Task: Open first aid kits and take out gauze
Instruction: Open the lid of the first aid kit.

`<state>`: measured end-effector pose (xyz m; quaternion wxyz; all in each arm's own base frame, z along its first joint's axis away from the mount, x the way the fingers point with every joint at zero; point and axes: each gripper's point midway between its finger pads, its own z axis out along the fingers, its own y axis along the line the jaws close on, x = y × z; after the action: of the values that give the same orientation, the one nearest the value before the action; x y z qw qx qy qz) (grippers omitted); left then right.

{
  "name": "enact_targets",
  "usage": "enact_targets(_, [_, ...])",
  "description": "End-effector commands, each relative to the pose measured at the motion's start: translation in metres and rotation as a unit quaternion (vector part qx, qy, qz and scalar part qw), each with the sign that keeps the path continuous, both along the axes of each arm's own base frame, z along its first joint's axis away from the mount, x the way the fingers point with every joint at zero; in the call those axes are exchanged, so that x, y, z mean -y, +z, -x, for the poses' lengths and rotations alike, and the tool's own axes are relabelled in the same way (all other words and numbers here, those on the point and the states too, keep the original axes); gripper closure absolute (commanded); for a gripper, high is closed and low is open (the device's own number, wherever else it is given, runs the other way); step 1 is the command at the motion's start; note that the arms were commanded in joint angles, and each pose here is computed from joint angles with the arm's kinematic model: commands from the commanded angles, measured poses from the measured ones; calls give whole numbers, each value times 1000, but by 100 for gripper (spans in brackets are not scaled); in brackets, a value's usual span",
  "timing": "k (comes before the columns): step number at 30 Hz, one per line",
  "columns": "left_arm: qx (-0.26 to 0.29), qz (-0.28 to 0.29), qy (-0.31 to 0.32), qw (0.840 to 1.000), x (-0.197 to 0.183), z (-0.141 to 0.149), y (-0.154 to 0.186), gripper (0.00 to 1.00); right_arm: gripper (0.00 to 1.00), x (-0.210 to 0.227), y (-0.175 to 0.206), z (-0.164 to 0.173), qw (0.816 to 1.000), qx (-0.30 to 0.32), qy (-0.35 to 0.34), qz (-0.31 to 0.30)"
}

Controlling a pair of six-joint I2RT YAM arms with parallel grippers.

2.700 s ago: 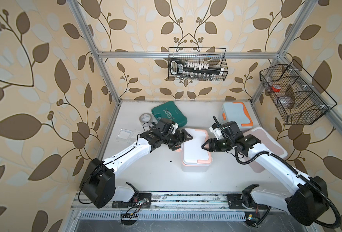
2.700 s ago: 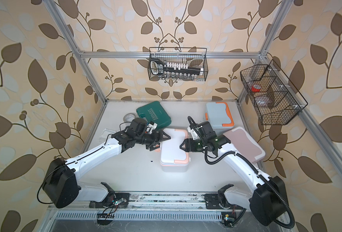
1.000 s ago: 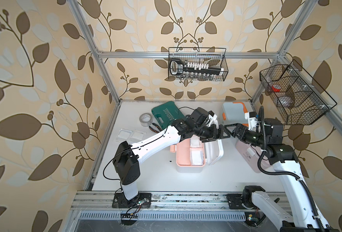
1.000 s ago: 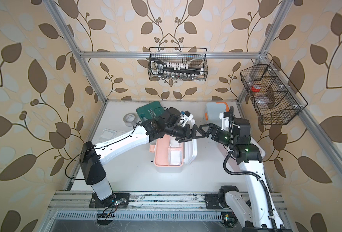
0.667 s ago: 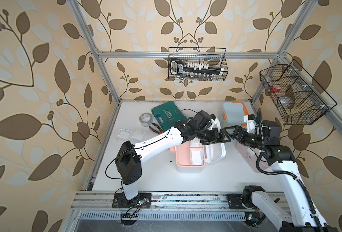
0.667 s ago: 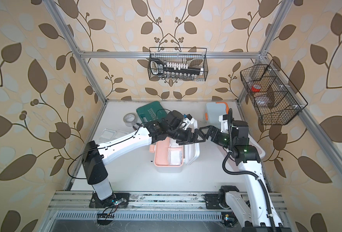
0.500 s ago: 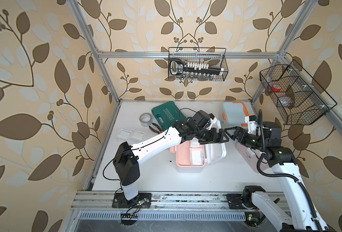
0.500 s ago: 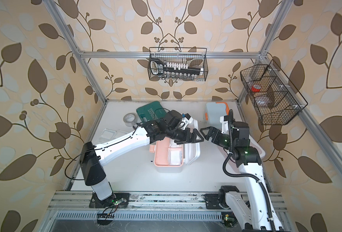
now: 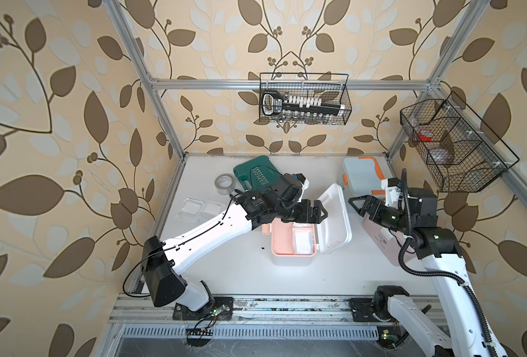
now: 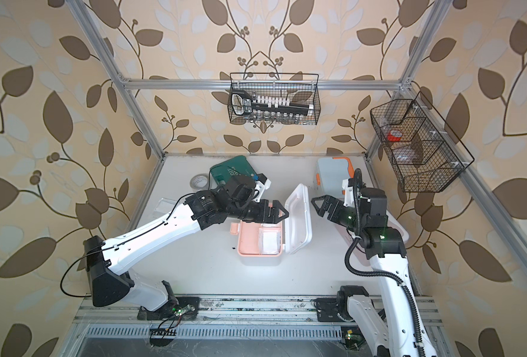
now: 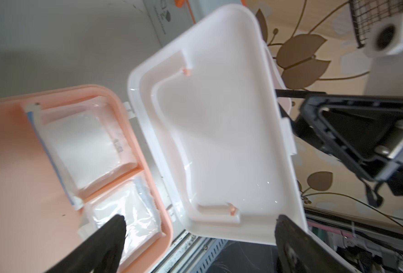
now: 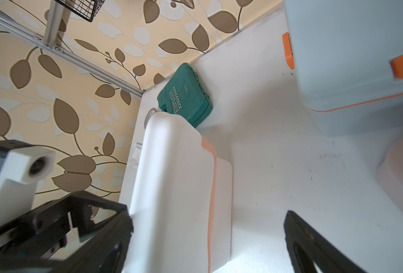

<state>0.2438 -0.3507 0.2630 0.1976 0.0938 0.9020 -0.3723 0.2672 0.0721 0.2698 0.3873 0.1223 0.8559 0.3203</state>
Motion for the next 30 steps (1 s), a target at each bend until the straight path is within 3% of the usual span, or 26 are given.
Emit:
enact_targets(1, [11,-53,37,998,-35,-12,-15,1,0,-8,27,3,999,37,18,-21])
enact_targets(8, [-11,-123,64,990,-60,-35,-49,13,1,-19,33,1,997,32,41,-50])
enact_targets(13, [-24,-159,56,985,-54,-47,-64,23,1,11,14,-1,999,0,-30,35])
enact_targets(18, [-47,-170,43,983,-41,-53,-75,27,0,46,12,1,988,-37,-125,81])
enact_targets(24, [-53,-181,42,981,-35,-58,-72,29,0,-6,59,1,999,36,-2,23])
enact_targets(30, [-43,-206,54,976,-42,-62,-73,29,0,-55,36,4,993,15,67,94])
